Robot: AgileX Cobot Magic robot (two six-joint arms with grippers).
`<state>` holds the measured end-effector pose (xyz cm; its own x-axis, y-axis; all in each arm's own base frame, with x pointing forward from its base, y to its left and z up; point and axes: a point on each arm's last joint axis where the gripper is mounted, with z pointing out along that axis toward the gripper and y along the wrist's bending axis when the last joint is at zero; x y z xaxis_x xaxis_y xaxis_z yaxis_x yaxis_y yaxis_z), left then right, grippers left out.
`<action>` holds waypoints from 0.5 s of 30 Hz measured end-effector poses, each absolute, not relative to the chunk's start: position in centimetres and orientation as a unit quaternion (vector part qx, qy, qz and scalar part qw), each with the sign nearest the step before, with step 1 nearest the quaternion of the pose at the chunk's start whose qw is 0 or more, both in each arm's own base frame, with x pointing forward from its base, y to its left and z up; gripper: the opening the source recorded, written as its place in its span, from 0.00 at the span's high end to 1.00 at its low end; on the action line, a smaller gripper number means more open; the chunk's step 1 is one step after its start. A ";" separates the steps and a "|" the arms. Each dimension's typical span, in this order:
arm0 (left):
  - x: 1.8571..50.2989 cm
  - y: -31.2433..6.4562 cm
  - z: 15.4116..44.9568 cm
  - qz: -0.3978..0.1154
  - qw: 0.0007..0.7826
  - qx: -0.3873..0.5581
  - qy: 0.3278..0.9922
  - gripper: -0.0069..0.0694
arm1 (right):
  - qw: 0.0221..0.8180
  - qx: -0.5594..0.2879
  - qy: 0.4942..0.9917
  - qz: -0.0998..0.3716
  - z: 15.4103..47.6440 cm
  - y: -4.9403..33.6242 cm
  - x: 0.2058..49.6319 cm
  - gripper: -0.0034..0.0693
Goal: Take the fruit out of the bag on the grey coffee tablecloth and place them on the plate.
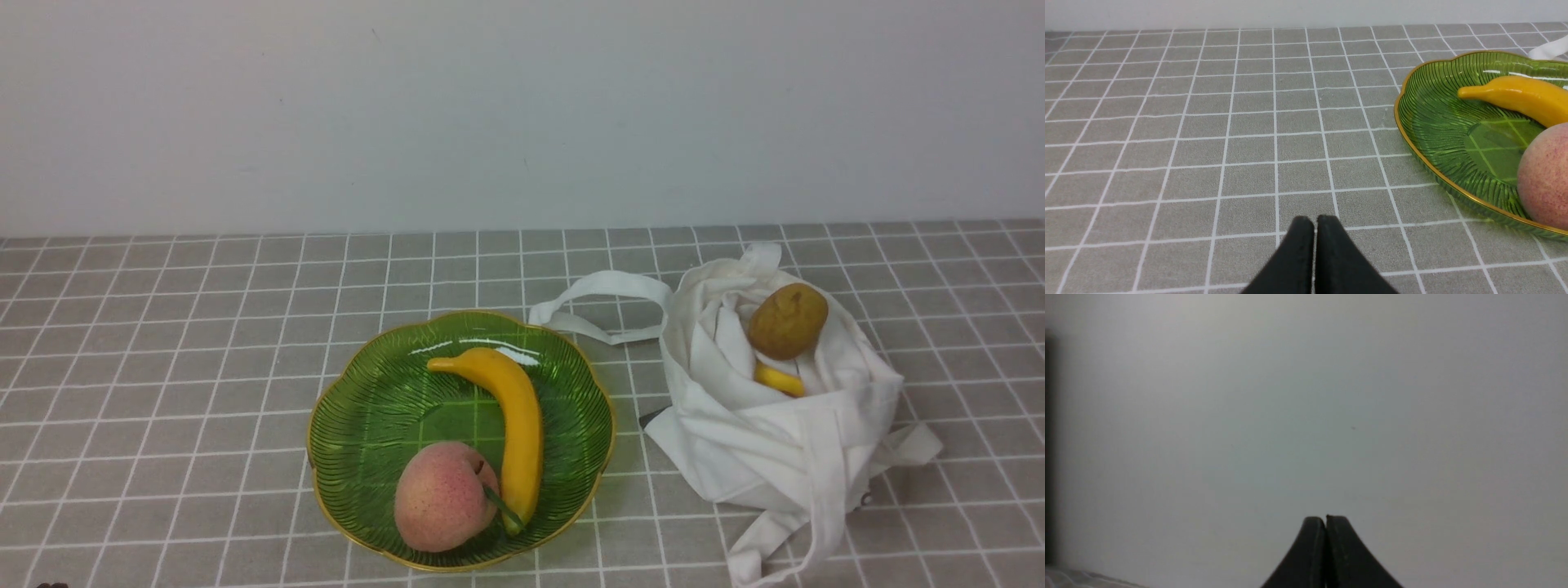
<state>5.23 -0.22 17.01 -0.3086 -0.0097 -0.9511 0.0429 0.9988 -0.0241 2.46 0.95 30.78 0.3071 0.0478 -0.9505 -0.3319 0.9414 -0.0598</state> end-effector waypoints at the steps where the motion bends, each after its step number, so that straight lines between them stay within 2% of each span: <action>1: 5.2 -0.2 17.0 -0.022 0.588 0.010 0.809 0.92 | 0.793 -0.120 0.591 0.091 30.0 0.9 2.8 0.97; 2: 5.2 -0.2 17.0 -0.022 0.588 0.010 0.809 0.92 | 0.786 -0.126 0.599 0.084 29.2 0.9 3.1 0.97; 3: 5.2 -0.2 17.0 -0.022 0.588 0.010 0.809 0.92 | 0.770 -0.105 0.629 0.033 27.8 0.8 3.7 0.97; 4: 5.2 -0.2 17.0 -0.022 0.588 0.010 0.809 0.92 | 0.754 -0.096 0.650 0.006 26.5 0.6 4.1 0.97; 8: 5.2 -0.2 17.0 -0.022 0.588 0.010 0.809 0.92 | 0.690 -0.053 0.720 -0.056 21.3 -0.1 5.3 0.97; 11: 5.2 -0.2 17.0 -0.022 0.588 0.010 0.809 0.92 | 0.642 -0.011 0.764 -0.064 18.4 -0.5 5.5 0.97; 15: 5.2 -0.2 17.0 -0.022 0.588 0.010 0.809 0.92 | 0.626 0.002 0.777 -0.063 18.0 -0.6 5.5 0.97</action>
